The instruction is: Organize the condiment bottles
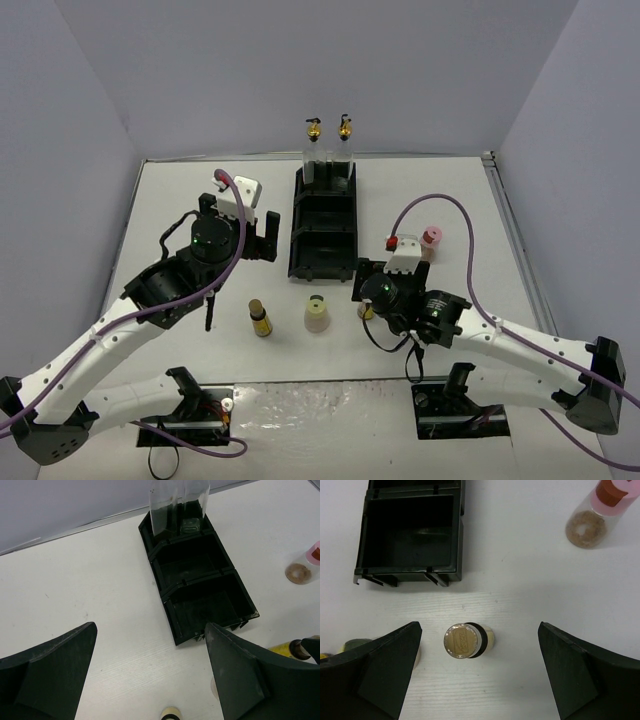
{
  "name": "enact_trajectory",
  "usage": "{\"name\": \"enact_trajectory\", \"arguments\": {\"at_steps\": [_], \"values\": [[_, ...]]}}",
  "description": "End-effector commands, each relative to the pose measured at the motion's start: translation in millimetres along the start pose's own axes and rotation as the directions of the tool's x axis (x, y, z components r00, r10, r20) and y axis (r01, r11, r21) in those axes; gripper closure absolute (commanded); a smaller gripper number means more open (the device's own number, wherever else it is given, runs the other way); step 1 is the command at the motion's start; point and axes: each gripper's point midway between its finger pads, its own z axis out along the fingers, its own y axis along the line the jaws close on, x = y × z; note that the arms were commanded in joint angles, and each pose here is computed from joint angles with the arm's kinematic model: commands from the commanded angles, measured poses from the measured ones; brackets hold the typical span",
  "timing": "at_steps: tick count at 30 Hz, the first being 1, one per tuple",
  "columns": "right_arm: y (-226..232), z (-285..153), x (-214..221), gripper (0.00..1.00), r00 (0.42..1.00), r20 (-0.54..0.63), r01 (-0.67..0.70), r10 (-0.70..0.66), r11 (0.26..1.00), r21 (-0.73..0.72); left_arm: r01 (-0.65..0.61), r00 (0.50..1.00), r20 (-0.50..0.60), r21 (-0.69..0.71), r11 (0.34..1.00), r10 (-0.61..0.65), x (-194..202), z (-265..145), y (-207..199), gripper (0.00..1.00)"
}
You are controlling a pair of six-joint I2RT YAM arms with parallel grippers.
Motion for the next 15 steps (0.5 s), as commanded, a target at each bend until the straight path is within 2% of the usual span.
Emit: {"name": "enact_trajectory", "arguments": {"at_steps": [1,10,15], "values": [[8,5,-1,0.01,0.997,0.055,-0.057,0.056,0.998,0.017,0.026,0.998,0.062,0.005,1.0,-0.027,-19,-5,1,0.14],[8,11,13,0.09,0.997,0.059,-0.049,0.047,0.998,0.033,0.022,0.998,0.055,0.003,1.0,-0.022,-15,-5,1,0.14],[4,16,16,0.09,0.996,0.078,-0.043,0.038,0.997,0.061,0.024,0.998,0.057,0.004,1.0,-0.024,-14,-7,2,0.14]]}}
